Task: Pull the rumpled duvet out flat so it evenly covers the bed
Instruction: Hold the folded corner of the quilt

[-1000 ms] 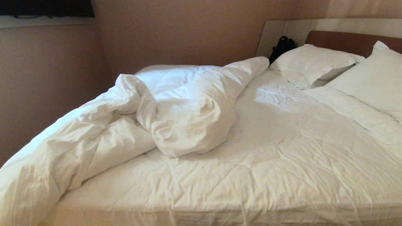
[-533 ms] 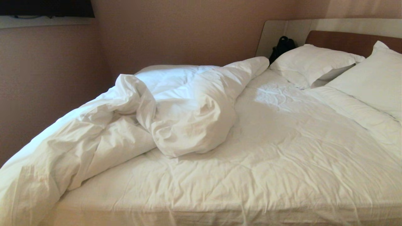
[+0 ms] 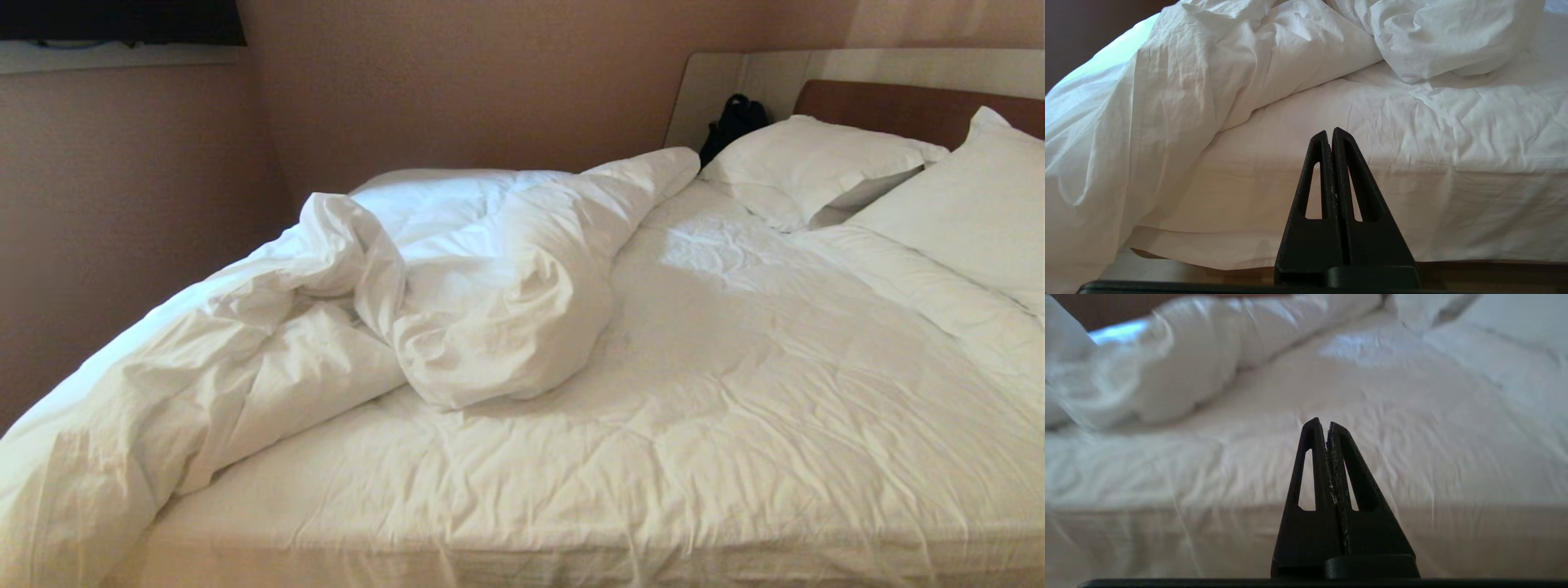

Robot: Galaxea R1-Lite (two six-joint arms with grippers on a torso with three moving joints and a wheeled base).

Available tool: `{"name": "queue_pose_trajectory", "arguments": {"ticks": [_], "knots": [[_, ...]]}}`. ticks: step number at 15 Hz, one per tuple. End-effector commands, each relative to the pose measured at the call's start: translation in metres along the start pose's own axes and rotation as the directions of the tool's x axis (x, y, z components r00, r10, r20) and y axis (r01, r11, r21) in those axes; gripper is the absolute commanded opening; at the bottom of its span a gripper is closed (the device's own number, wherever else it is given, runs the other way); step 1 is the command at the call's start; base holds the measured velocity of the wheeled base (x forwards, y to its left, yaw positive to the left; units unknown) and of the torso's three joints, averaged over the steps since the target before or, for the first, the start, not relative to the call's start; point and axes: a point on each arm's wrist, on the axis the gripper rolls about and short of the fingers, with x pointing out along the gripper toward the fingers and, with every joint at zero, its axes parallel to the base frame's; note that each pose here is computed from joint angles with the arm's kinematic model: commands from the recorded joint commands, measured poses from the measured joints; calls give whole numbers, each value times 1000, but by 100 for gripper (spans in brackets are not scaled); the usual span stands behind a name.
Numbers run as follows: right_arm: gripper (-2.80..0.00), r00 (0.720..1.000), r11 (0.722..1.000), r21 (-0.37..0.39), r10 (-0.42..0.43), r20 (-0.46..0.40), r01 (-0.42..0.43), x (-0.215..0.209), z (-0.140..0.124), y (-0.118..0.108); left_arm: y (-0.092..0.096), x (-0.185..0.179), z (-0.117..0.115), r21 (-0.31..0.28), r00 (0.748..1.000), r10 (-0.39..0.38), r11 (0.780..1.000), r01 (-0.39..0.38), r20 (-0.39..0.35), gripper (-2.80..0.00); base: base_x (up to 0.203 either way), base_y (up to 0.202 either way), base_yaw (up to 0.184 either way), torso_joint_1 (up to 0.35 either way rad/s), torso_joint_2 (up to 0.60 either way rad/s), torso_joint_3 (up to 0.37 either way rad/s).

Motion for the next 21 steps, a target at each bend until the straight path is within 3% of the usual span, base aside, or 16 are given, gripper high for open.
{"name": "queue_pose_trajectory", "arguments": {"ticks": [1, 5, 10, 13, 16, 19, 21], "knots": [[-280, 993, 999, 20, 31, -116, -29, 6, 22, 1, 0, 0, 0, 0, 1000, 0, 1000, 0, 0, -280, 0, 0, 0, 0, 0, 0], [-280, 963, 988, 106, 135, -234, -113, 58, 78, 4, 0, 0, 0, 0, 1000, 0, 1000, 0, 0, -280, 0, 0, 0, 0, 0, 0], [-280, 898, 958, 214, 257, -357, -189, 184, 118, 9, 0, 0, 0, 0, 1000, 0, 1000, 0, 1, -280, 0, 0, 0, 0, 0, 0], [-280, 849, 941, 267, 311, -428, -210, 279, 116, 29, 0, 0, 0, 0, 1000, 0, 1000, 0, 1, -280, 0, 0, 0, 0, 0, 0], [-280, 819, 934, 281, 335, -465, -223, 349, 98, 64, 0, 0, 0, 0, 1000, 0, 1000, 0, 0, -280, 0, 0, 0, 0, 0, 0], [-280, 797, 914, 317, 384, -467, -254, 385, 84, 99, 0, 0, 0, 0, 1000, 0, 1000, 0, 0, -280, 0, 0, 0, 0, 0, 0], [-280, 795, 906, 325, 400, -456, -269, 389, 82, 107, 0, 0, 0, 0, 1000, 0, 1000, 0, 0, -280, 0, 0, 0, 0, 0, 0]]}}
